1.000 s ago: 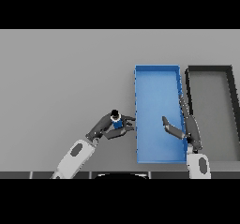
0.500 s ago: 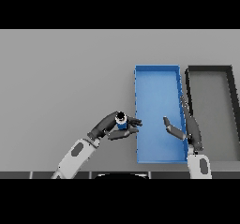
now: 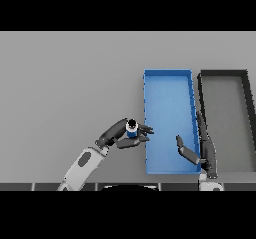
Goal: Pick up the blue pipe and place it into the blue bin.
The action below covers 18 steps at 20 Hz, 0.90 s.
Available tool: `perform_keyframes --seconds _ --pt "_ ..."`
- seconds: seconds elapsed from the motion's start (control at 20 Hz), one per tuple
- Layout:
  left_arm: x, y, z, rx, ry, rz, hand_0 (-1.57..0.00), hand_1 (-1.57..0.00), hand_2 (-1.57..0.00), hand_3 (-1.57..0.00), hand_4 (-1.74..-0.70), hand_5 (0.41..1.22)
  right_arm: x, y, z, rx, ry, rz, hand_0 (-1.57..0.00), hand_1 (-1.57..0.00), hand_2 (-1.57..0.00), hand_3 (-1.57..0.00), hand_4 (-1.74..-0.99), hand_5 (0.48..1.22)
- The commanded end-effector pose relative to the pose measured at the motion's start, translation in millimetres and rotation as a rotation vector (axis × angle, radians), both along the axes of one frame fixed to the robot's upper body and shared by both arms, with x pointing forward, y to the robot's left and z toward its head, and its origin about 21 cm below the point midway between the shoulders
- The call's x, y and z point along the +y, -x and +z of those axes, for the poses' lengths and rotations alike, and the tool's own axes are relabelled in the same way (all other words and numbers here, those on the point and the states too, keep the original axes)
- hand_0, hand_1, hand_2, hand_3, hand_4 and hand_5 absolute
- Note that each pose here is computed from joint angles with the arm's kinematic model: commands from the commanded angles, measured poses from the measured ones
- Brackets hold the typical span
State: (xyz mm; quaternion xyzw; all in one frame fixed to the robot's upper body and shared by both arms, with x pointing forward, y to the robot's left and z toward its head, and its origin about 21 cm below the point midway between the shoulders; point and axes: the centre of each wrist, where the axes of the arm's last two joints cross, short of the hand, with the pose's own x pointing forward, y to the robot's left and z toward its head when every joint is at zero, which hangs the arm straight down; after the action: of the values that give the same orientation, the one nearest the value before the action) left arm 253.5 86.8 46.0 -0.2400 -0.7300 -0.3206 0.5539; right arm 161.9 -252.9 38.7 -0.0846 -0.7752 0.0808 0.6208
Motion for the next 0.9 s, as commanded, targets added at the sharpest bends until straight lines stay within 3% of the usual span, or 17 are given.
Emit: perform_keyframes --seconds 0.0,0.25,0.5,0.85 --pt "0 0.2 1 -0.001 0.004 -0.007 -1.57 -1.57 -1.57 -1.57 -1.47 1.221 1 -1.2 12 0.004 -0.048 0.076 0.0 -0.02 -0.09 0.0 -1.202 0.624" --pt "2 4.6 5 0.014 0.008 -0.009 -1.57 -1.57 -1.57 -1.57 -1.47 1.221 -3 -19.3 58 0.109 -0.053 0.368 0.0 -0.01 -0.11 0.0 -1.237 0.577" --pt "3 1.7 3 -0.003 -0.008 -0.003 -1.57 -1.57 -1.57 -1.57 -1.47 1.221 24 -50.7 99 0.108 0.072 0.548 0.0 0.0 -0.08 0.0 -1.281 0.558" --pt "5 -4.3 3 -0.007 -0.003 -0.021 -1.57 -1.57 -1.57 -1.57 -1.47 1.221 71 -65.9 129 0.078 0.136 0.777 0.0 0.0 -0.04 0.0 -1.282 0.555"
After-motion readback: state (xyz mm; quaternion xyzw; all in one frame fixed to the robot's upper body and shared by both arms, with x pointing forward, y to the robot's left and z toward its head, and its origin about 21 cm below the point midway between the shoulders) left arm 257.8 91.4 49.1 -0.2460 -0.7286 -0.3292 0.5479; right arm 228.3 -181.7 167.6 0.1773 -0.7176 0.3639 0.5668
